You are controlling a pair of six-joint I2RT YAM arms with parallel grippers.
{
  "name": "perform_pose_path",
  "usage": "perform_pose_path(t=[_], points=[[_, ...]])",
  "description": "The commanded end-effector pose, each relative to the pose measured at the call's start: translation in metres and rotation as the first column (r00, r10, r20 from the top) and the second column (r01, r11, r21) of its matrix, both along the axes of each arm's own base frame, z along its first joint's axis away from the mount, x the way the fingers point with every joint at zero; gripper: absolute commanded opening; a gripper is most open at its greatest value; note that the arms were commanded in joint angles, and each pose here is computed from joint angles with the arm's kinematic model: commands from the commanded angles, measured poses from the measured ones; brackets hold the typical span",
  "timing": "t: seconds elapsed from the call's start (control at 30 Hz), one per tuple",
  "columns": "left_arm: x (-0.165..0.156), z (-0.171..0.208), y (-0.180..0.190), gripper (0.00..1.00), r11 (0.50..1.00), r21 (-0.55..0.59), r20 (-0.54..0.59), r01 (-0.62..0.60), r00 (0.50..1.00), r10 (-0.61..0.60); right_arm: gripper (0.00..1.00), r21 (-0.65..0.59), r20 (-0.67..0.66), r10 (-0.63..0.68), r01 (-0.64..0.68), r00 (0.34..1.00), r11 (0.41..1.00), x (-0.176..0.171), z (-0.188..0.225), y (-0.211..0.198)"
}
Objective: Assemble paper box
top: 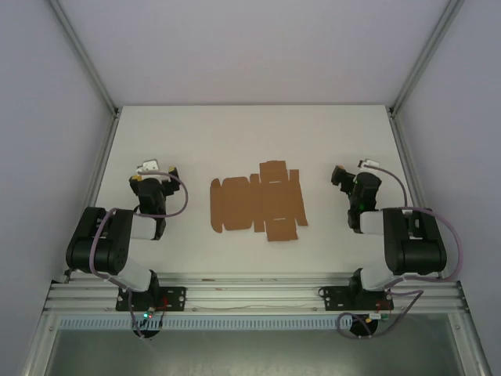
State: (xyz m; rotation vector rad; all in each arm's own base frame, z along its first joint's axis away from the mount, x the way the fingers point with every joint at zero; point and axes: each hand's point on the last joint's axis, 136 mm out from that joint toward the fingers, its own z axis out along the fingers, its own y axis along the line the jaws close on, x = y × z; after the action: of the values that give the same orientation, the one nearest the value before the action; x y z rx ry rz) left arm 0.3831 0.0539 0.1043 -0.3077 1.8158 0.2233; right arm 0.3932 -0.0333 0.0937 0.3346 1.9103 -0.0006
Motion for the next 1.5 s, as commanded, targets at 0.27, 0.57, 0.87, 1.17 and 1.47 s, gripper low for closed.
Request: perform_pose_path(t=[0.27,0.57,0.87,1.17,1.47], points=[[-0.004,0.002,0.003,1.0,1.0,-0.012,0.008,-0.007,1.0,0.007,1.0,0.011,0.012,-0.01,0.01,1.0,1.0,-0.002,0.004,-0.002],[-0.004,0.003,0.003,1.0,1.0,-0.012,0.011,-0.006,1.0,0.006,1.0,0.012,0.011,-0.013,0.013,1.0,1.0,-0.003,0.004,-0.003],[-0.009,0.033,0.004,1.0,1.0,-0.019,0.003,-0.02,1.0,0.02,1.0,0.009,0.025,0.016,-0.016,1.0,1.0,-0.001,0.019,0.002],[-0.016,0.075,-0.045,1.0,0.954,-0.283,-0.086,0.102,0.988,-0.131,0.98,0.155,-0.09,0.064,-0.049,0.994,0.987,-0.015,0.083,0.036],[-0.045,0.026,-0.146,1.0,0.822,-0.536,-0.324,0.191,0.853,-0.41,0.66,0.465,-0.354,0.382,-0.194,0.854,0.864,-0.071,0.049,0.149]])
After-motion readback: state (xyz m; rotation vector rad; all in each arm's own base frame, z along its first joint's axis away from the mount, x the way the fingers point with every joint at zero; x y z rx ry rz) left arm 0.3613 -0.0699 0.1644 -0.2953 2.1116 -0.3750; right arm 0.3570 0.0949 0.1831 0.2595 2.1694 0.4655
